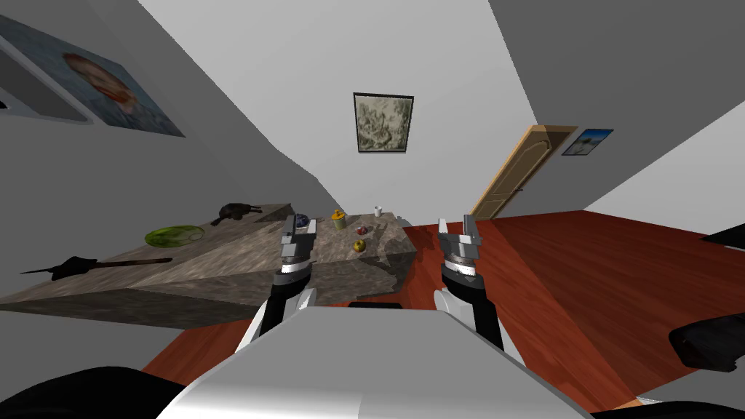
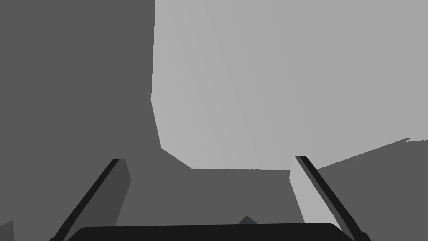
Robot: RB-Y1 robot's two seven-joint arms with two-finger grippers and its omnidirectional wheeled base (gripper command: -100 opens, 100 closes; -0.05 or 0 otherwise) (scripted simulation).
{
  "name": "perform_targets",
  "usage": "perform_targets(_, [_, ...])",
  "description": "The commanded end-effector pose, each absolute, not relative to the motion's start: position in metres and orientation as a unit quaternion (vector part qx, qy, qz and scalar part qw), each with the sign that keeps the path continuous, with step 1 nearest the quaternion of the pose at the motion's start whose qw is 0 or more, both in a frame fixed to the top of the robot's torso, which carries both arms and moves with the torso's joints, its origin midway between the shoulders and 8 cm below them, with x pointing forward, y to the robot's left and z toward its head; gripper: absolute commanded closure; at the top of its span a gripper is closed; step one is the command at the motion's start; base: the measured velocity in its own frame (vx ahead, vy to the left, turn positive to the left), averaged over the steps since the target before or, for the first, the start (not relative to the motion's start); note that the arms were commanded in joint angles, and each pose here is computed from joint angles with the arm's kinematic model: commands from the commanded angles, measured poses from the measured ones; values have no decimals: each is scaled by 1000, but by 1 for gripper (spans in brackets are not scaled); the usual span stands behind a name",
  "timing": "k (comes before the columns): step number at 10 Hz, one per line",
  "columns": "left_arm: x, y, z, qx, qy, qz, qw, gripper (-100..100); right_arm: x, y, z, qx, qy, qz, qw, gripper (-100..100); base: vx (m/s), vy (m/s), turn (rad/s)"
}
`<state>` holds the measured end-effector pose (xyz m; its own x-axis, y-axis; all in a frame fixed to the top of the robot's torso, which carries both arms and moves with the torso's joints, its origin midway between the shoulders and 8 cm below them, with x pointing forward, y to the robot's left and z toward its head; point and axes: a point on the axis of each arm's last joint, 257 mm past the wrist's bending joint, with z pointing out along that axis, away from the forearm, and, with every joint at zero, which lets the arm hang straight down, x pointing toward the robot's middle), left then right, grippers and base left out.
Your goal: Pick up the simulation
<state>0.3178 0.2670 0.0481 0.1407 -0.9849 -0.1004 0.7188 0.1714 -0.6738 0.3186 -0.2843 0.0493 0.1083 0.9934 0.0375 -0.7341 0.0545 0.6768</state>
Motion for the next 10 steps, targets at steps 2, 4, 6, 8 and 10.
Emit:
perform_targets(2, [332, 266, 37, -245, 302, -594, 704, -100, 319, -284, 49, 282, 230, 627, 689, 0, -13, -2, -30])
perform_targets(4, [352, 269, 21, -258, 331, -588, 692, -100, 319, -284, 49, 282, 230, 627, 689, 0, -30, 2, -47])
perform_targets(6, [365, 273, 11, -268, 347, -583, 684, -100, 319, -284, 49, 282, 230, 627, 689, 0, -31, -5, -42])
perform_targets(8, [378, 278, 0, -281, 363, -576, 677, -100, 319, -284, 49, 282, 230, 627, 689, 0, -26, -2, -35])
perform_targets(10, [393, 283, -12, -295, 380, -567, 668, -100, 319, -284, 49, 282, 230, 627, 689, 0, -27, -3, -41])
